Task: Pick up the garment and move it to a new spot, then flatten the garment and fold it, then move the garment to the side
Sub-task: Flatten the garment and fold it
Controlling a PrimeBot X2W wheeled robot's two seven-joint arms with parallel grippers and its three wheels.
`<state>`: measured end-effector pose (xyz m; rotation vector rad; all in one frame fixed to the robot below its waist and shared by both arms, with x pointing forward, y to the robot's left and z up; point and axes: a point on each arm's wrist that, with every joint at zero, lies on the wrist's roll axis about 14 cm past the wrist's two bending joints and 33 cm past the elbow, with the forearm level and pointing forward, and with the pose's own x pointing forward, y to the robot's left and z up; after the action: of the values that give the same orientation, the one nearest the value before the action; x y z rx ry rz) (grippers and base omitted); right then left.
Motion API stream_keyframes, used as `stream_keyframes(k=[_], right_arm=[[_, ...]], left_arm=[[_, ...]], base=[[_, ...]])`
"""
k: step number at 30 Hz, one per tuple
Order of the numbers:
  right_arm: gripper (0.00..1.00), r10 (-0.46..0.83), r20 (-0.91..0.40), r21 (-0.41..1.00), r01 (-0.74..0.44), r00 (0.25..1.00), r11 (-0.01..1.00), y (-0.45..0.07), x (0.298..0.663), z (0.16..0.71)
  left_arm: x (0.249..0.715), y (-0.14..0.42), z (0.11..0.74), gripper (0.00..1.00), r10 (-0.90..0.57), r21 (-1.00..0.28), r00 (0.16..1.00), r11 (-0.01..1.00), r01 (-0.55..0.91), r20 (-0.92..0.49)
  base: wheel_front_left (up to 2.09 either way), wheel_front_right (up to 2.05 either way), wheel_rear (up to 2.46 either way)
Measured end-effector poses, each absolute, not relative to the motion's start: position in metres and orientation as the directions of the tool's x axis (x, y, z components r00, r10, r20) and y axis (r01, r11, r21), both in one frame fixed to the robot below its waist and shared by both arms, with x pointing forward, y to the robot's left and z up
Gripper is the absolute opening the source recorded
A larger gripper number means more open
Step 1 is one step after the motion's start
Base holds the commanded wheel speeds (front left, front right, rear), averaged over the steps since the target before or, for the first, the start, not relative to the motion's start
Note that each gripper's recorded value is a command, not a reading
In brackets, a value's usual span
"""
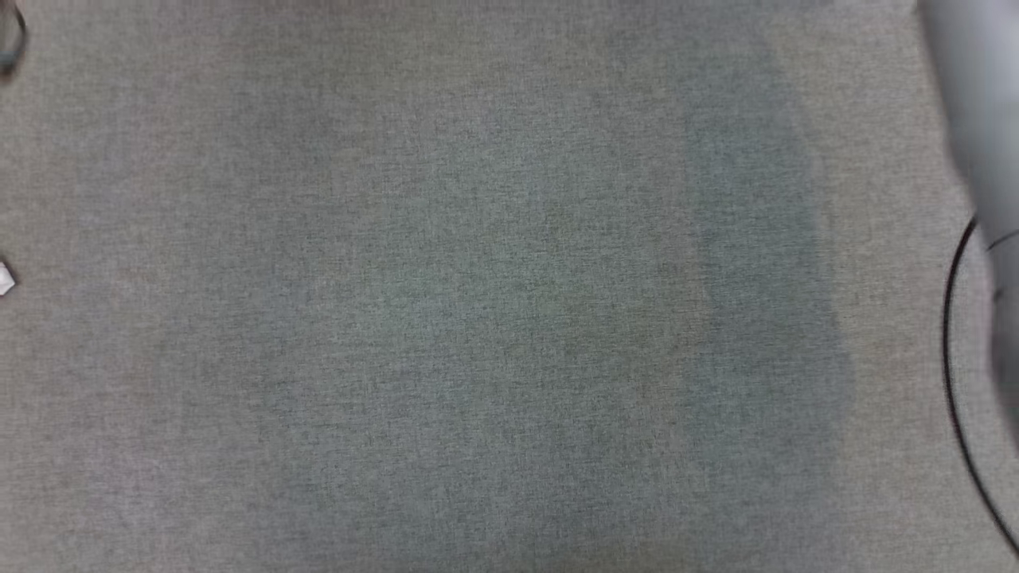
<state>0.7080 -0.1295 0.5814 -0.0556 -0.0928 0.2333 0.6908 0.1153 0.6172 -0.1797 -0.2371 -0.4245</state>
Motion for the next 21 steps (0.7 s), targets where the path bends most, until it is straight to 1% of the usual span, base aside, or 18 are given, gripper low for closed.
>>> stream_keyframes(k=[5,9,13,17,21], right_arm=[[0.0,0.258,0.026,0.01,-0.258,0.966,0.966,-0.118,0.677,0.54],[0.0,0.285,-0.023,0.059,-0.283,0.958,0.957,-0.11,0.642,0.505],[0.0,0.28,-0.045,0.133,-0.272,0.959,0.953,-0.114,0.608,0.482],[0.0,0.284,-0.097,0.185,-0.263,0.954,0.947,-0.114,0.565,0.454],[0.0,0.267,-0.123,0.239,-0.233,0.956,0.943,-0.121,0.526,0.441]], left_arm=[[0.659,0.127,0.578,0.0,-0.36,-0.201,0.907,0.893,0.403,0.22],[0.62,0.125,0.544,0.0,-0.358,-0.246,0.918,0.887,0.391,0.171],[0.582,0.133,0.522,0.0,-0.333,-0.266,0.933,0.895,0.358,0.135],[0.542,0.141,0.505,0.0,-0.28,-0.327,0.954,0.896,0.3,0.108],[0.505,0.149,0.496,0.0,-0.224,-0.383,0.97,0.892,0.242,0.092]], base=[[0.0,0.0,0.0],[0.0,0.0,0.0],[0.0,0.0,0.0],[0.0,0.0,0.0],[0.0,0.0,0.0]])
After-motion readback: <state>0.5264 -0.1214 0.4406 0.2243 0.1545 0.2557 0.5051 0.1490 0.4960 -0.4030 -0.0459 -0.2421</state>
